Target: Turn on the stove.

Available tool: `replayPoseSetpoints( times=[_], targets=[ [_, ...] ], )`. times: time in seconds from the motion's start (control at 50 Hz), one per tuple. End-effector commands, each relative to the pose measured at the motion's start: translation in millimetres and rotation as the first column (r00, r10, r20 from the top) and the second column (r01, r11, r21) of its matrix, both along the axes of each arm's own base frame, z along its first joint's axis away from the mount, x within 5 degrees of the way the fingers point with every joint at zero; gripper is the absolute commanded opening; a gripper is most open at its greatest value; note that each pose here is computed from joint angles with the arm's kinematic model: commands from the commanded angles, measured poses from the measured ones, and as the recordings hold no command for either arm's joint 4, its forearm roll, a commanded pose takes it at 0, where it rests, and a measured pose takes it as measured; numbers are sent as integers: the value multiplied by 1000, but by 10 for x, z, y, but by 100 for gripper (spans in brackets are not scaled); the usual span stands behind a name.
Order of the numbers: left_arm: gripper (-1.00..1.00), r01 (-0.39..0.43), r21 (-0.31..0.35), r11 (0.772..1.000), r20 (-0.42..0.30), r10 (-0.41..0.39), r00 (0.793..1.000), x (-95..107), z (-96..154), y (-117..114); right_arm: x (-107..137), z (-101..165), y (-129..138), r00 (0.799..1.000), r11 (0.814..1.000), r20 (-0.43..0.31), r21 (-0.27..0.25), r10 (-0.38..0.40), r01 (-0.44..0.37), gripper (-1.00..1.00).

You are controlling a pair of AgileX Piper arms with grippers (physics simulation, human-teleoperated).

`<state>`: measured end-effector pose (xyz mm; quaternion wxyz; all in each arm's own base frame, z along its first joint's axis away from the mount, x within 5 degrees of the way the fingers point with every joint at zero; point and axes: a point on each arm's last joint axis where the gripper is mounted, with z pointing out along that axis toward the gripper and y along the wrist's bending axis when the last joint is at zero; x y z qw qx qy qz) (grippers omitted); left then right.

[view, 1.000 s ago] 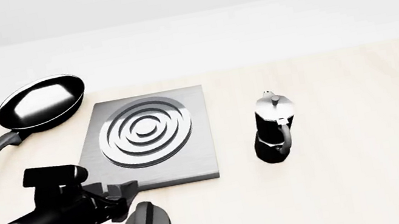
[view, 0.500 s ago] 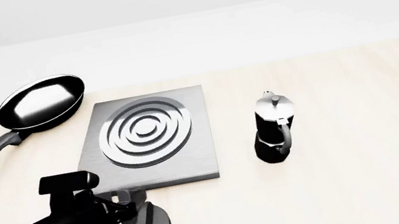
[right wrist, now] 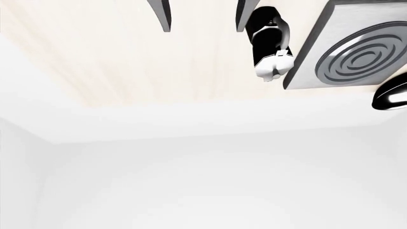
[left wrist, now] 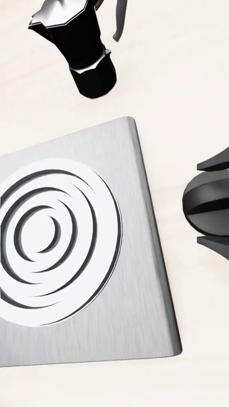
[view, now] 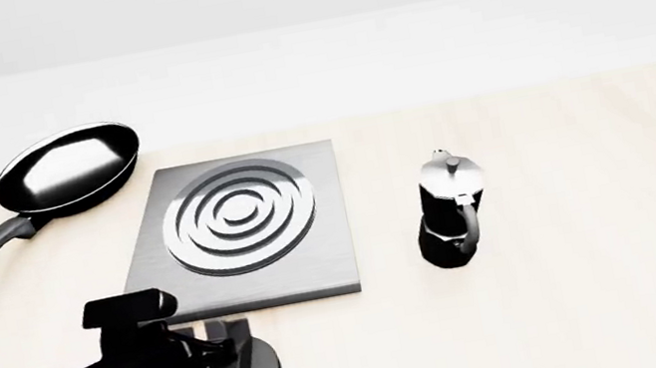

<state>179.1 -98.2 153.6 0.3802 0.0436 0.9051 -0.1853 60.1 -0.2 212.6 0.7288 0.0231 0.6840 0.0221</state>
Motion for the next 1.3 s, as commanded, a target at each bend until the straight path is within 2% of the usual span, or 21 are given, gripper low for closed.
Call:
replayPoseSetpoints(
  times=[0.02, 0.88, 1.06, 1.3],
  targets=[
    [100, -6, -2, 1000, -20, 6, 1000, 8, -87, -12, -13, -1, -1, 1000, 1000, 4, -1, -2, 2, 100],
    [100, -23, -2, 1000, -62, 23, 998, 22, -312, -26, -7, -1, -2, 1000, 1000, 1, -1, -4, 4, 100],
    [100, -56, 4, 998, -8, 56, 998, 59, -135, 98, -2, 0, -1, 1000, 1000, 0, -1, -2, 2, 100],
    [100, -105, 8, 994, 22, 105, 994, 107, -42, 219, 12, 0, 0, 1000, 1000, -4, -2, 1, -1, 100]
  ],
)
